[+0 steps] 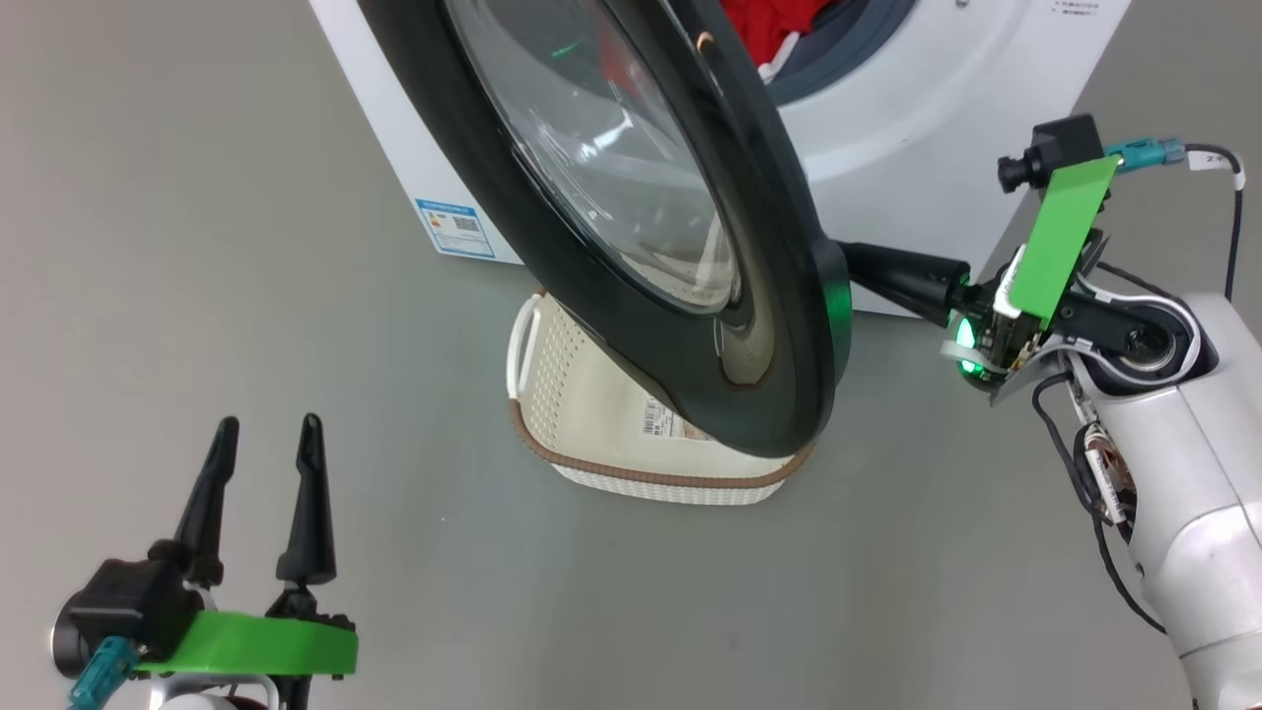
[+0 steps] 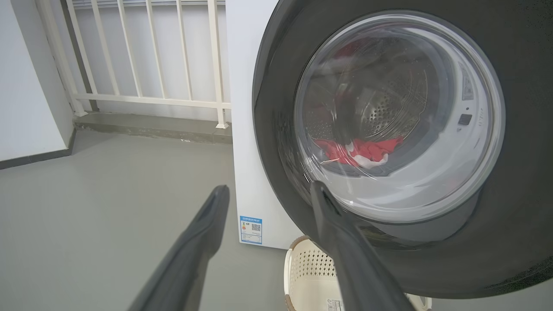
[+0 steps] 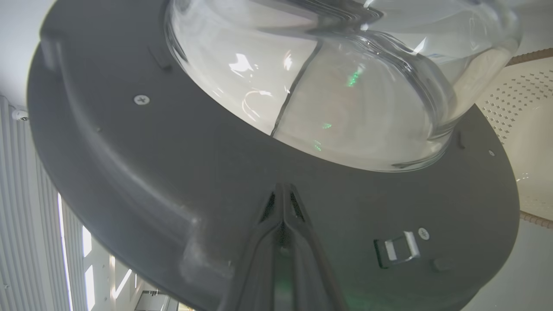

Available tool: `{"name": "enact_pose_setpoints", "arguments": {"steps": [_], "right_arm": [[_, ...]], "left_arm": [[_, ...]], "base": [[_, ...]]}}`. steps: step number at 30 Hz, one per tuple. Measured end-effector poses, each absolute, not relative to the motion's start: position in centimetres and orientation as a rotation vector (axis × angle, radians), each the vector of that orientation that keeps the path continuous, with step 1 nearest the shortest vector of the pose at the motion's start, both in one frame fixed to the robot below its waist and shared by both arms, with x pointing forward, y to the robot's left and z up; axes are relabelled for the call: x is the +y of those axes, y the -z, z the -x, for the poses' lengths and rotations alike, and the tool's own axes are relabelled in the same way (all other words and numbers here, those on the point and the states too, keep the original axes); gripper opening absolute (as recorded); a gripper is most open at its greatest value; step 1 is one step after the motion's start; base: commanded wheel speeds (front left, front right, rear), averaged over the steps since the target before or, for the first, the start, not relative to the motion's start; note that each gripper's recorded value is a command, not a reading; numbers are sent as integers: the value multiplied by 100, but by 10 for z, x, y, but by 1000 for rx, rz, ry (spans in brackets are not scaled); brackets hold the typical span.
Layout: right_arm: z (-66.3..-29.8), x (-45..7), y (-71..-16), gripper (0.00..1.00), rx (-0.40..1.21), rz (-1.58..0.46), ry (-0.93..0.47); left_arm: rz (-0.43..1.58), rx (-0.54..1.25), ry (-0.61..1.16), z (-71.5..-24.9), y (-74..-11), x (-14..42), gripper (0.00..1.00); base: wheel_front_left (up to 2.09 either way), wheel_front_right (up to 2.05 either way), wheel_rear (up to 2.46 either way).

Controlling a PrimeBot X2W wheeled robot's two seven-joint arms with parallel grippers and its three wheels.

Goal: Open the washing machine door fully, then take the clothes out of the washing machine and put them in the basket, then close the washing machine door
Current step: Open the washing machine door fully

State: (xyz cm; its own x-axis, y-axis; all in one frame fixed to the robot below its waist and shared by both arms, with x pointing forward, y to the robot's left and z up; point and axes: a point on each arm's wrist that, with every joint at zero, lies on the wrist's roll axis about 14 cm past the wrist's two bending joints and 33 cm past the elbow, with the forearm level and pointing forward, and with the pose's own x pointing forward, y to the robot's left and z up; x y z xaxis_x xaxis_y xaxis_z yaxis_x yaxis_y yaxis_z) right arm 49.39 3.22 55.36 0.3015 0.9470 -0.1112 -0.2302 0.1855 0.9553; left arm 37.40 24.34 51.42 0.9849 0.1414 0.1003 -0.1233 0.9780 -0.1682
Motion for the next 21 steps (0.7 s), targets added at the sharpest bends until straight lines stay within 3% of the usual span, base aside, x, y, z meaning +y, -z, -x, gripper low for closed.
{"name": "enact_pose_setpoints", "arguments": {"steps": [21], "right_arm": [[-454, 76, -554, 0, 967, -999, -1112]], "left_arm": [[157, -130, -225, -333, -520, 268, 100]], "base": [[0, 0, 0]]}}
